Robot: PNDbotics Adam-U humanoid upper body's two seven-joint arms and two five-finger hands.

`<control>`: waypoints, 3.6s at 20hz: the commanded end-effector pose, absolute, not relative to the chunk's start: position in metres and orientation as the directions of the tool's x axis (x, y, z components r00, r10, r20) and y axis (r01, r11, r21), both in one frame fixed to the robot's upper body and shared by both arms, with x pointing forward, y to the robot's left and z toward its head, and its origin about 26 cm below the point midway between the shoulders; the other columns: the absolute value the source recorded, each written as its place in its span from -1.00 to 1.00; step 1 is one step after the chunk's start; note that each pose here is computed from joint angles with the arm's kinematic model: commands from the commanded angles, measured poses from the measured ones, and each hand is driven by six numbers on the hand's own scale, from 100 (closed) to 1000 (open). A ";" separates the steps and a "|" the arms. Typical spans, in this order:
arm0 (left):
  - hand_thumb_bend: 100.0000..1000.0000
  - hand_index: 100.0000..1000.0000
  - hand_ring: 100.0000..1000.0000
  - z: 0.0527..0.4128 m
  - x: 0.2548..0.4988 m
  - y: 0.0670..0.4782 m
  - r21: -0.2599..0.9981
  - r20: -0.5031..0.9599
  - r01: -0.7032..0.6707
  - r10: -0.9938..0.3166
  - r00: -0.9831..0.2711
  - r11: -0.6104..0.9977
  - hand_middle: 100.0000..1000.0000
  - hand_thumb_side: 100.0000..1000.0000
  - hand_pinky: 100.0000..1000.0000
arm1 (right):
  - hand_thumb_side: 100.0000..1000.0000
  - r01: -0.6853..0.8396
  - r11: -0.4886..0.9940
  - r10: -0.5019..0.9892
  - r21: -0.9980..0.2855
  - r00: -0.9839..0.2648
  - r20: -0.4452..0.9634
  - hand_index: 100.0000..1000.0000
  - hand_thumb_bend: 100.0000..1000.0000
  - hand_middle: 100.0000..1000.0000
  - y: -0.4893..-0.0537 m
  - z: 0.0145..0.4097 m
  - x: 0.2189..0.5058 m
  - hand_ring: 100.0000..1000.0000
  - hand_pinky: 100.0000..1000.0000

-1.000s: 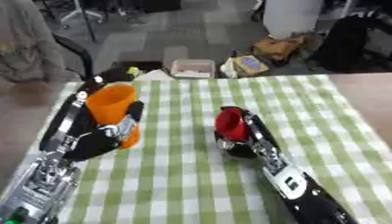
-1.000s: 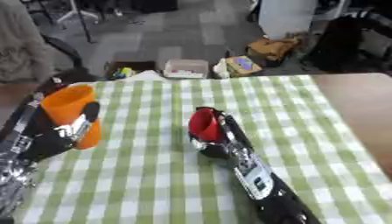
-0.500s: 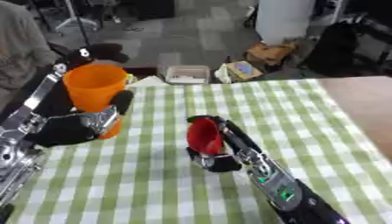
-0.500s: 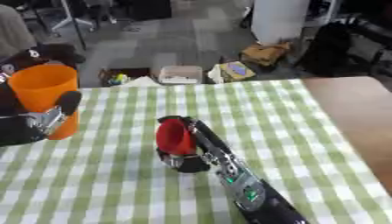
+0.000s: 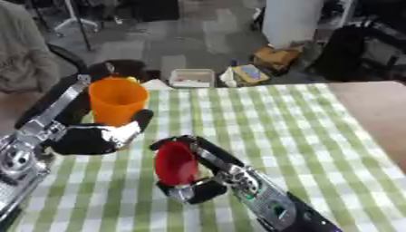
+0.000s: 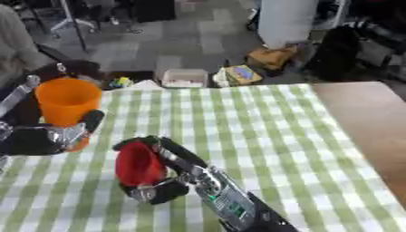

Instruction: Pour the contents of one cup into another cup.

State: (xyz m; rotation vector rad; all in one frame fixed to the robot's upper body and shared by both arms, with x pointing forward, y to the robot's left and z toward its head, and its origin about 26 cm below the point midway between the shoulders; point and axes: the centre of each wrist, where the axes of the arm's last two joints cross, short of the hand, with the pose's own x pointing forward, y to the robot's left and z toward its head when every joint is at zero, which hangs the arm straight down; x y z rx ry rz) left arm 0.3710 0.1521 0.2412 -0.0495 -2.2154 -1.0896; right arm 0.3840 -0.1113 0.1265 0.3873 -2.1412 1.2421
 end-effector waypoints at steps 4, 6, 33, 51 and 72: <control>-1.00 0.70 -0.31 0.243 0.380 0.151 0.718 0.510 0.227 -0.274 -0.815 0.658 0.39 -0.85 -0.46 | -1.00 -0.651 0.412 -0.015 -0.637 -0.704 0.710 0.67 -1.00 -0.58 -0.103 0.133 0.381 0.09 -0.19; -1.00 0.70 -0.32 0.243 0.381 0.150 0.720 0.495 0.211 -0.277 -0.823 0.661 0.38 -0.87 -0.47 | -1.00 -0.676 0.396 -0.014 -0.621 -0.681 0.732 0.67 -1.00 -0.58 -0.101 0.125 0.380 0.09 -0.19; -0.86 0.72 -0.40 0.249 0.363 0.153 0.940 -0.031 -0.135 -0.316 -0.948 0.313 0.19 -1.00 -0.56 | -1.00 -0.724 0.405 -0.001 -0.559 -0.612 0.791 0.67 -1.00 -0.57 -0.103 0.105 0.384 0.10 -0.18; -0.84 0.72 -0.41 0.249 0.362 0.148 0.993 -0.077 -0.101 -0.310 -0.948 0.062 0.06 -1.00 -0.54 | -1.00 -0.732 0.406 -0.003 -0.547 -0.600 0.800 0.67 -1.00 -0.57 -0.102 0.102 0.383 0.10 -0.18; -0.78 0.73 -0.42 0.262 0.348 0.146 0.985 -0.163 -0.141 -0.281 -0.946 -0.095 0.02 -1.00 -0.54 | -1.00 -0.737 0.420 0.010 -0.530 -0.580 0.815 0.66 -1.00 -0.58 -0.105 0.095 0.383 0.10 -0.20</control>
